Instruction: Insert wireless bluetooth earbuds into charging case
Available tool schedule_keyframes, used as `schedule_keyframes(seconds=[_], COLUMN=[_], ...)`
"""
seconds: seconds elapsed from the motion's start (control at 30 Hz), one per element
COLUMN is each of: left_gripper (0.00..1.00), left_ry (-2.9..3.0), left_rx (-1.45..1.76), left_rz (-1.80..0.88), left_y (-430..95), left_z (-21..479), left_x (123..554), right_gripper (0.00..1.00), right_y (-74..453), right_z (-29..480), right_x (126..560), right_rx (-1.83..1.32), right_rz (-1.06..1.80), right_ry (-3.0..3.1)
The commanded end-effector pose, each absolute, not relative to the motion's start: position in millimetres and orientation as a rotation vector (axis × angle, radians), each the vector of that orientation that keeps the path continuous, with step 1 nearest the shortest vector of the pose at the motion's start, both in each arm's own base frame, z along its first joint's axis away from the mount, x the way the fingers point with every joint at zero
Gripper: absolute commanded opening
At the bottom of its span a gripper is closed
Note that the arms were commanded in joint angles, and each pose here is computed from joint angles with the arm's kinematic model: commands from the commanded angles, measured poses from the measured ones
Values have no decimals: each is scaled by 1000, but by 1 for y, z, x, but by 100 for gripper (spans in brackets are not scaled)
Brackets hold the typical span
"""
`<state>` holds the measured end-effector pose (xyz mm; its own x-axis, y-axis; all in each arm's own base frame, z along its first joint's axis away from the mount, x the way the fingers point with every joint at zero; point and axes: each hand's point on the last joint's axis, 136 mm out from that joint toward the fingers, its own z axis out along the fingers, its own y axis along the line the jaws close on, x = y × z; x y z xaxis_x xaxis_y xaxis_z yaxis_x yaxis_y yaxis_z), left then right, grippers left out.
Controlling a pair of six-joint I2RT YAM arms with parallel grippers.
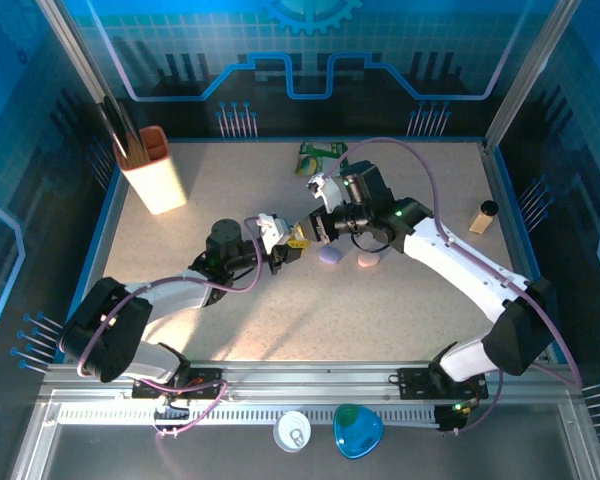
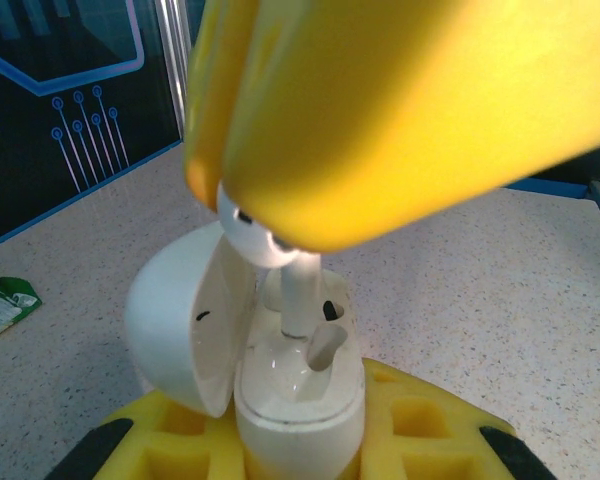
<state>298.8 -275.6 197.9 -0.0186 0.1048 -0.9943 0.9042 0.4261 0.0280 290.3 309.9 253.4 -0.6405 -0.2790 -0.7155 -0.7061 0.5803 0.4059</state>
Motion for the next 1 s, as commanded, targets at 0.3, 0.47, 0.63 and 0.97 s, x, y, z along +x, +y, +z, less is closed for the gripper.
schedule_keyframes(seconds=[0.3,0.47,0.63,0.97], left_gripper=[3,3,3,3], left_ry=[1431,1425,1423,1427], left_rx=[963,960,962,955], left_rz=[-828,-830,-833,-831], left_y=[-280,-280,-280,-280], left_z=[207,210,211,211], left_x=[300,299,298,298], right_gripper=[24,24,24,34], right_y=[312,310,312,314], right_z=[260,250,240,244], right_x=[284,286,289,291], right_rx=[-831,-838,-860,-872], right_rz=[917,880,838,838], right_ry=[2202,2232,2262,2239])
